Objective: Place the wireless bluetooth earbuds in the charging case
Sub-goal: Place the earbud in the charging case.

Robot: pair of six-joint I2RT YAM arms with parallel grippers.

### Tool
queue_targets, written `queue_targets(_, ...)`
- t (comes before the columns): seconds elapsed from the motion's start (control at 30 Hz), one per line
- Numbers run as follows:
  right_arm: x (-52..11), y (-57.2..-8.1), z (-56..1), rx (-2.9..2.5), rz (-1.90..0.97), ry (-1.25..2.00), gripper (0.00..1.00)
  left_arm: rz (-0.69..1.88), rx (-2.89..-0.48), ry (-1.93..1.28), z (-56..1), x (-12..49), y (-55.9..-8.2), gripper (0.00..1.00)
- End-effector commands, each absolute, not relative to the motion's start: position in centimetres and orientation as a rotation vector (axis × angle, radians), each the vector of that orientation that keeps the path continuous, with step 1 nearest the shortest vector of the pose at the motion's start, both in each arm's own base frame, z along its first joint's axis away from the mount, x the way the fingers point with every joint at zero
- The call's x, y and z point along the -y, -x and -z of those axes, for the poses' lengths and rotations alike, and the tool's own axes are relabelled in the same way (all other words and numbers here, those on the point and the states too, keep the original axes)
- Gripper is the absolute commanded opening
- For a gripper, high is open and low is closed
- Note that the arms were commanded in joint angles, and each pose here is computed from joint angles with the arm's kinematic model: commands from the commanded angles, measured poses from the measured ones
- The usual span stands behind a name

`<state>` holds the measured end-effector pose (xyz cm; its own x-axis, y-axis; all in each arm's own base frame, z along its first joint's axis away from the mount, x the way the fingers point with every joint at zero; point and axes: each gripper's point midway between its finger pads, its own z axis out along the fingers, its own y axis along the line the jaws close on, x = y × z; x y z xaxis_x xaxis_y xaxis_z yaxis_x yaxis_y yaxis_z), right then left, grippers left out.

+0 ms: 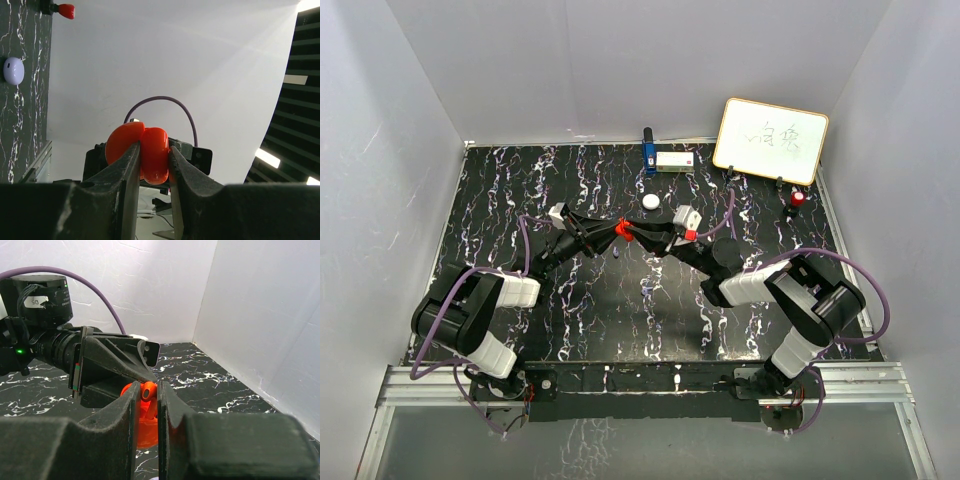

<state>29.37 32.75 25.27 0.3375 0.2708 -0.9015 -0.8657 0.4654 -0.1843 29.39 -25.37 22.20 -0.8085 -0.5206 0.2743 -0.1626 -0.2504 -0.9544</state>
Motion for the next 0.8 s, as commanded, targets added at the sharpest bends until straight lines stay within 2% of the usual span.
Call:
queue_targets(0.0,-29.99,-26.94,-32.38,-0.623,-0.788,0.651,0.0,2.274,-1.543,0.561,-28.66,24.87,-27.34,0.0)
queue_targets(0.33,-29.89,-26.86,-32.52,-0.627,-0.799,0.641,0.0,2.276,-1.53,0.562,-28.95,24.85,-27.57,0.0)
queue_targets(0.77,-29.73,-26.82,-32.63,-0.634,-0.809,0.627,0.14,2.278,-1.515,0.553,-29.44,24.87,-27.75,0.0)
